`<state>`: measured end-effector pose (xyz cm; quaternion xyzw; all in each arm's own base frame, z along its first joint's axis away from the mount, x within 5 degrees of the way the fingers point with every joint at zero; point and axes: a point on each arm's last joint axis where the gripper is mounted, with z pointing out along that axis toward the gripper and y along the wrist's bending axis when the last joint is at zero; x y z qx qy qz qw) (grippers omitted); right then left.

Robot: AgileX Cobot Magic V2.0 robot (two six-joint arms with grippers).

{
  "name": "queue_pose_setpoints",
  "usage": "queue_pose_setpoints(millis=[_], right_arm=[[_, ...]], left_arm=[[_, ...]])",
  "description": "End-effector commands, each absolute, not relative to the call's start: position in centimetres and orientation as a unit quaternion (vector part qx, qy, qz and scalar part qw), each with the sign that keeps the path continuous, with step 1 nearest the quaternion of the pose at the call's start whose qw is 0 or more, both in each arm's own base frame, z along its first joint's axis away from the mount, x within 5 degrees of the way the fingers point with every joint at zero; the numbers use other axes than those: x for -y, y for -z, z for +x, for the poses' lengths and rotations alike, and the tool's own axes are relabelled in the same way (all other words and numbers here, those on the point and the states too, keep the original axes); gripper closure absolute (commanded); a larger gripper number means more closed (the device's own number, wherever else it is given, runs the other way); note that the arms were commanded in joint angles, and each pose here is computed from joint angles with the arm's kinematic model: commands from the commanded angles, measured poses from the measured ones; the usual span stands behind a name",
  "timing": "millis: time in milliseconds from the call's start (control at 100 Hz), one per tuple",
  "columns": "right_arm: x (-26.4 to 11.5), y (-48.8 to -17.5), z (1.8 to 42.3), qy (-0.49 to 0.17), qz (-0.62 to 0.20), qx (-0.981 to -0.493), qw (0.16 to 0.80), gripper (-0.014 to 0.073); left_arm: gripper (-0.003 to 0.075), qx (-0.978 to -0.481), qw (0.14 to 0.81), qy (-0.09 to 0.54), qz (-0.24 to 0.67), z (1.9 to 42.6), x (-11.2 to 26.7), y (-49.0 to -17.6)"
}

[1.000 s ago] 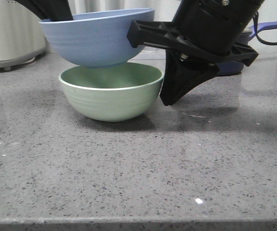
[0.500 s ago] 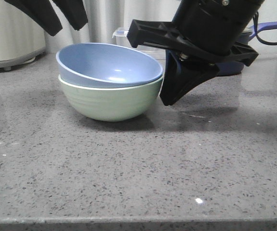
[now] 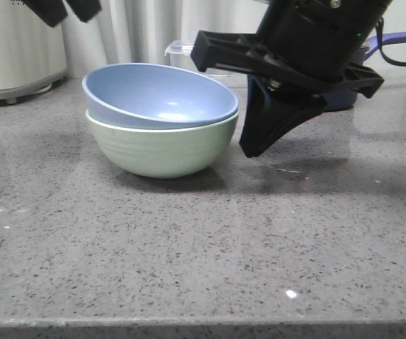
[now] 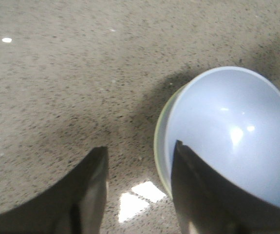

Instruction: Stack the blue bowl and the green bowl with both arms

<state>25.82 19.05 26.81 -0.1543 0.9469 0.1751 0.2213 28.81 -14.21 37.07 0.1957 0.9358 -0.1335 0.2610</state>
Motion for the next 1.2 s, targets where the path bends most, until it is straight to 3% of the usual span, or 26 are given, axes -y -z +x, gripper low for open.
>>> queue_pose_setpoints(millis=[0, 360, 640, 950, 1190], right_arm=[[-18.0, -29.6, 25.6, -0.191, -0.144, -0.932, 0.273, 0.0662], [-11.7, -30.3, 24.0, -0.163, -0.079, -0.933, 0.311, 0.0662], [-8.2, -31.3, 21.1, -0.142, -0.057, -0.915, 0.373, 0.0662], [-6.4, -32.1, 16.6, -0.165, -0.052, -0.865, 0.471, 0.0662], [-4.9, -31.0, 13.2, -0.163, -0.059, -0.827, 0.535, 0.0662]], left_arm=[[0.0504, -0.916, 0.332, 0.143, 0.173, 27.3, 12.7, -40.0], [0.0739, -0.907, 0.403, 0.092, 0.084, 22.4, 5.4, -40.6], [0.0741, -0.883, 0.465, 0.049, 0.038, 18.1, 2.1, -39.2], [0.0741, -0.841, 0.538, 0.041, 0.037, 14.0, 1.5, -36.4], [0.0741, -0.811, 0.582, 0.042, 0.034, 11.9, 1.3, -34.0]])
